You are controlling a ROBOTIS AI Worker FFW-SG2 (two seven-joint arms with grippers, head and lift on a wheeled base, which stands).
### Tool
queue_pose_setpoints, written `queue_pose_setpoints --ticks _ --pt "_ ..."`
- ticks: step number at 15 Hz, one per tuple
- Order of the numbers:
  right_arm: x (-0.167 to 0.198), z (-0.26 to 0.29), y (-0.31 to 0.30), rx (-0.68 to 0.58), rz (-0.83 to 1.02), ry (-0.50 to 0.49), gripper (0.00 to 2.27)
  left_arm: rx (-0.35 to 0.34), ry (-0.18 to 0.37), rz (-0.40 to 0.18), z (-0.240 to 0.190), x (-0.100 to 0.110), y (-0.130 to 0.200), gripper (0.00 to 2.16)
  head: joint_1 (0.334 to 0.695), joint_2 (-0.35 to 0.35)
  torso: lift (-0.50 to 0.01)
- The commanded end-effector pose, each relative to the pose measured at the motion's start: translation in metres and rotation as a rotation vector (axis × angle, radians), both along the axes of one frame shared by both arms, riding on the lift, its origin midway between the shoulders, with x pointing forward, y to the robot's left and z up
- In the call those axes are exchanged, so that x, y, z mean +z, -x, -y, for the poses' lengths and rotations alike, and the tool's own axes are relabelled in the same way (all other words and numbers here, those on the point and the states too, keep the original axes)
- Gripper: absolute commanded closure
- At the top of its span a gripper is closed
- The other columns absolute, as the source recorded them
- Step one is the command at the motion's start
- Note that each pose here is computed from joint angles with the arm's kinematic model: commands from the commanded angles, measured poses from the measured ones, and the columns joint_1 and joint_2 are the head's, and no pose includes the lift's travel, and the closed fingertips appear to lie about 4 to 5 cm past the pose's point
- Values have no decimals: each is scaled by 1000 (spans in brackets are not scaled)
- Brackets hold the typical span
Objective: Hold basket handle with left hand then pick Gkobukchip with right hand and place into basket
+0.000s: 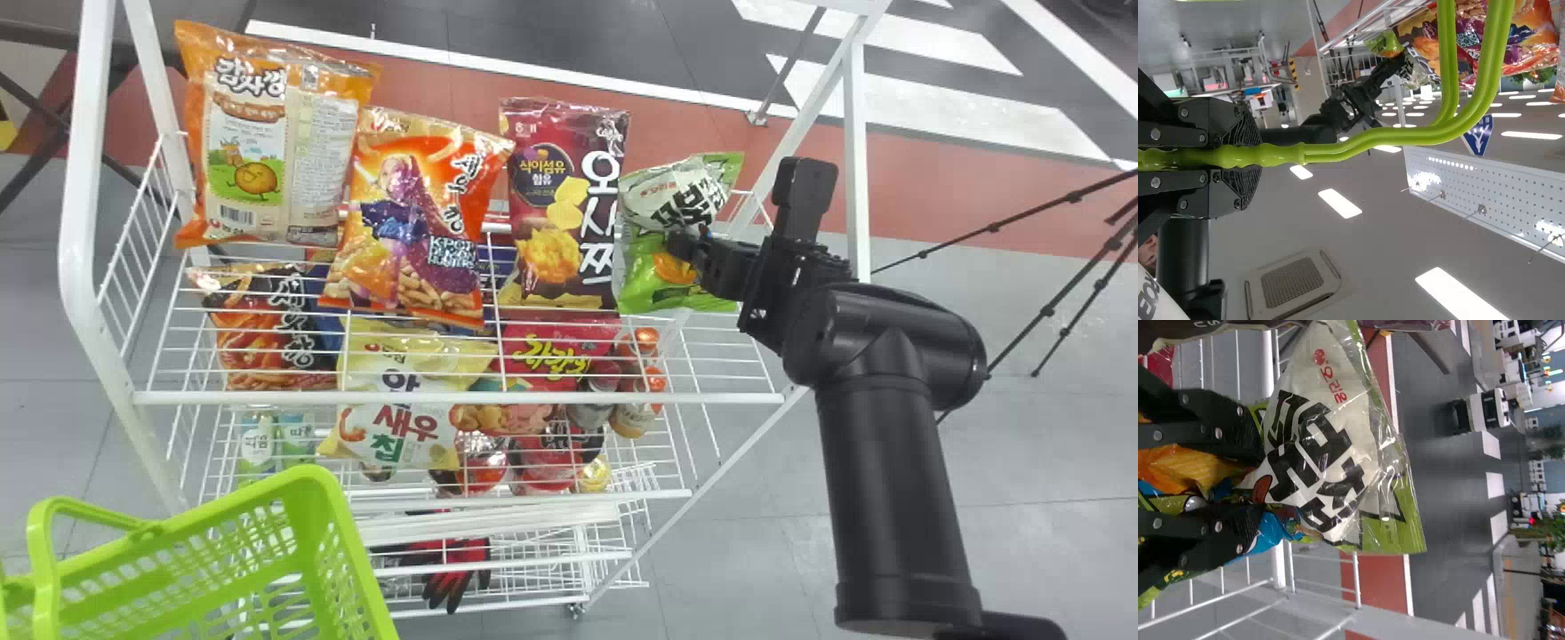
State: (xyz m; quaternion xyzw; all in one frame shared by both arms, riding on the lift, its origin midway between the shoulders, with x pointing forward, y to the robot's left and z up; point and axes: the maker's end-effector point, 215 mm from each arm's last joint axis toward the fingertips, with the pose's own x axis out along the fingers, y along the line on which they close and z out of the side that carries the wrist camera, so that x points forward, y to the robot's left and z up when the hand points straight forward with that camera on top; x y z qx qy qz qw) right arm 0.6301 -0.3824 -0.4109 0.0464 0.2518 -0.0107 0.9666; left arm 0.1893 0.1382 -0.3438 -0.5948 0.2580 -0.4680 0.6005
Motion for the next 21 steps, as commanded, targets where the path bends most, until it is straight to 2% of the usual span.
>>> queue_pose_setpoints --ticks 1,8,12,15,21 --pt "16 3 1 -17 44 30 2256 2 1 1 0 0 -1 2152 695 -324 0" --pt "55 -8 21 -63 128 78 2256 20 1 16 -4 -3 -3 2152 695 -332 0" --pt "61 -12 43 -84 46 89 2256 31 1 16 -6 -5 -4 2152 695 -324 0" --pt "50 -27 80 -63 -71 61 2256 32 1 16 -6 -6 -5 2152 695 -322 0" --pt "24 -79 182 58 -323 -80 2256 35 5 14 -6 -7 -6 2152 695 -302 0"
